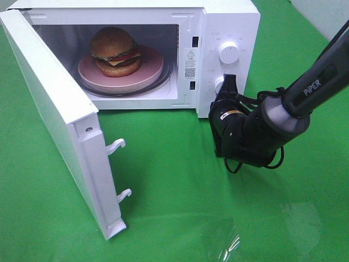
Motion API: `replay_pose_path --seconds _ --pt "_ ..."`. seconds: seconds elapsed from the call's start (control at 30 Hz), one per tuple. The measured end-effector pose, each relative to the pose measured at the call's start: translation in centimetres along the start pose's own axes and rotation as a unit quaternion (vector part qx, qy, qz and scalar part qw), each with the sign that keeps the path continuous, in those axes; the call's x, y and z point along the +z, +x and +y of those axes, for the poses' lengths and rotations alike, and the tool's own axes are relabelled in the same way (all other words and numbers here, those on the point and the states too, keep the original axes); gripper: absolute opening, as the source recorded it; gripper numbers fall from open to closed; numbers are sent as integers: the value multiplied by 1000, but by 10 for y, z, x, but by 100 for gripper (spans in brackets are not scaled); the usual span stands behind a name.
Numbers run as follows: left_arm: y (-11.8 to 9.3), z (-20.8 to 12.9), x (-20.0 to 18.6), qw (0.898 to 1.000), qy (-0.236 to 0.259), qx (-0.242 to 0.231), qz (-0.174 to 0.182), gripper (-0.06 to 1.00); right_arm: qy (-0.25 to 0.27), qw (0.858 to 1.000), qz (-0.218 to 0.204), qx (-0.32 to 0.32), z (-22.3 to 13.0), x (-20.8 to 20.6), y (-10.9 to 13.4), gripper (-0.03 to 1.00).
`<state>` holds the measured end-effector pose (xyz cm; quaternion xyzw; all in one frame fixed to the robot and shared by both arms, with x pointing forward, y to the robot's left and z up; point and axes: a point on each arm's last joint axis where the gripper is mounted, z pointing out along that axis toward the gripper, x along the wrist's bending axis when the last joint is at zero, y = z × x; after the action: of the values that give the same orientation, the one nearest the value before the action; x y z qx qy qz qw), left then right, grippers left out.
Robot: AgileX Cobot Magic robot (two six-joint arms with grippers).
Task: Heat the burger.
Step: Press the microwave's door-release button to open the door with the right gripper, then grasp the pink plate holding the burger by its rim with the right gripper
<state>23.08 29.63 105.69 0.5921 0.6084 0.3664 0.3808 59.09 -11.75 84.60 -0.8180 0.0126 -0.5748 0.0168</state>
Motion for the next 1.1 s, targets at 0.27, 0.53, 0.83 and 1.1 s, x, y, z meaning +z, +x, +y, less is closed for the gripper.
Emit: replay_pose_path --seconds 0.27,0.53,0.83,1.1 --pt "0 0 0 1000 0 0 0 98 3 1000 -8 6 -1 -1 0 1" --pt "0 0 0 1000 0 0 0 98 35 999 -23 -19 0 -17 -2 1" --pt "0 0 0 1000 0 0 0 98 64 992 -97 -55 7 -44 -9 1" --pt "0 0 0 1000 0 0 0 98 111 968 -121 -188 12 -72 16 1"
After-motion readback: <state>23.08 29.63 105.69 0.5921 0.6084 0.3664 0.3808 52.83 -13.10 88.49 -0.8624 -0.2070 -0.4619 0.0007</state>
